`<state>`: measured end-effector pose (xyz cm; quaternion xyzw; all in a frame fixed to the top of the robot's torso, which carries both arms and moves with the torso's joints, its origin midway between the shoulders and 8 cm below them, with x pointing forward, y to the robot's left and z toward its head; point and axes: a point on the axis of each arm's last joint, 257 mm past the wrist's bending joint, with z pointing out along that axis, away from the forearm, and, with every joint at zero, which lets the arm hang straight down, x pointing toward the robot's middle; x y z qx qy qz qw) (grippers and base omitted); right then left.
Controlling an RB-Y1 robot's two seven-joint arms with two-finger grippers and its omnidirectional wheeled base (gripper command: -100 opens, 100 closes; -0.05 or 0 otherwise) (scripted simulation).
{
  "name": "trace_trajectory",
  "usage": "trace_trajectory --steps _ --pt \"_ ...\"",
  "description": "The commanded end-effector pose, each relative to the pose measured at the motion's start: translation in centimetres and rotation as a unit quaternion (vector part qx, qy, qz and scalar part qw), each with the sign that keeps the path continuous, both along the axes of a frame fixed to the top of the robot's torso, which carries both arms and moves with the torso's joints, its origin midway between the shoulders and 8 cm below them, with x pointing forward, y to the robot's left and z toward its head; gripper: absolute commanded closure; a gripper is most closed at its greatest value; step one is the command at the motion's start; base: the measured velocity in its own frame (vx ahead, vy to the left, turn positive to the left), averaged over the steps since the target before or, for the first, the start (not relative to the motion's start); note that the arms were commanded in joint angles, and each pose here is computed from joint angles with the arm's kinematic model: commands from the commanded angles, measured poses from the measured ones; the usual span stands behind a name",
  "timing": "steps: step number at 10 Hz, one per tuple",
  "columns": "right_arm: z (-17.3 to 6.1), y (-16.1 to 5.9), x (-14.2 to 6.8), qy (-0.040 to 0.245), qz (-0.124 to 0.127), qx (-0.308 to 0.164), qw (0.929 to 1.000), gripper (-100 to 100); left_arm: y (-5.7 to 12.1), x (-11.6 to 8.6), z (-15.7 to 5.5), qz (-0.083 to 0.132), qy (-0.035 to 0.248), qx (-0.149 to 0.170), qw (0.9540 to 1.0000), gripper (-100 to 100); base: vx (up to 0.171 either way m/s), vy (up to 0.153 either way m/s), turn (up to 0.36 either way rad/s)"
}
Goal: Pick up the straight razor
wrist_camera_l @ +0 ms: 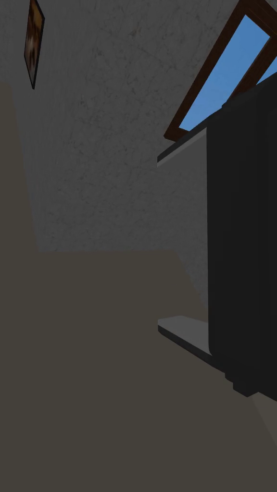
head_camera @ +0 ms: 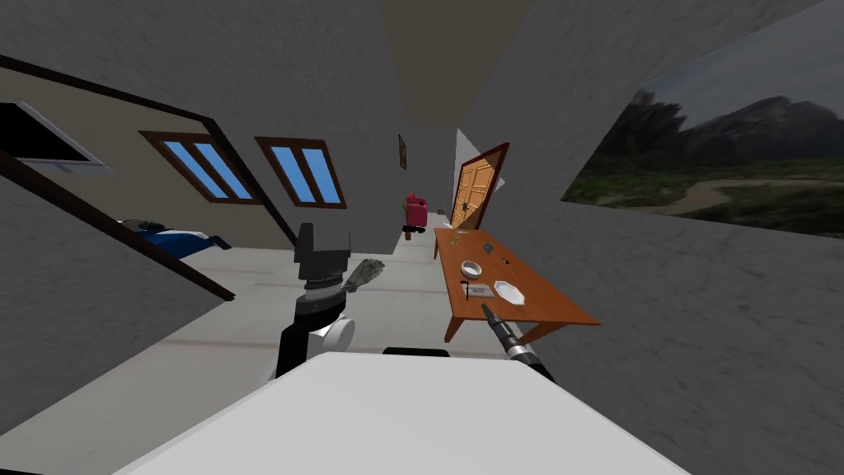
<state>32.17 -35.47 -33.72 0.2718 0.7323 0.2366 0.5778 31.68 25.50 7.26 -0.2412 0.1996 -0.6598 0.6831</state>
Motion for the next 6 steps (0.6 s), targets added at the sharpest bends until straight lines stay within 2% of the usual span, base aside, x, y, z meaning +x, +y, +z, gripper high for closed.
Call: trace_trajectory --steps 1,4,5,6 --pt "-2.5 -1.1 -0.9 0.036 0.004 -0.027 0.999 -100 0.0 0.0 0.0 0.0 0.0 0.0 1.0 0 0.097 0.125 0.136" --pt "-6.3 -4.4 -2.5 0.097 0.012 -0.083 0.9917 -100 0.0 0.0 0.0 0.0 0.0 0.0 1.0 0 0.12 0.104 0.118" --pt "-6.7 -4.6 -2.8 0.102 0.01 -0.084 0.9913 -100 0.0 0.0 0.0 0.0 0.0 0.0 1.0 0 0.095 0.068 0.033" --pt "-7.6 -5.7 -3.1 0.118 0.013 -0.103 0.9876 -100 0.0 0.0 0.0 0.0 0.0 0.0 1.0 0 0.095 0.052 0.089"
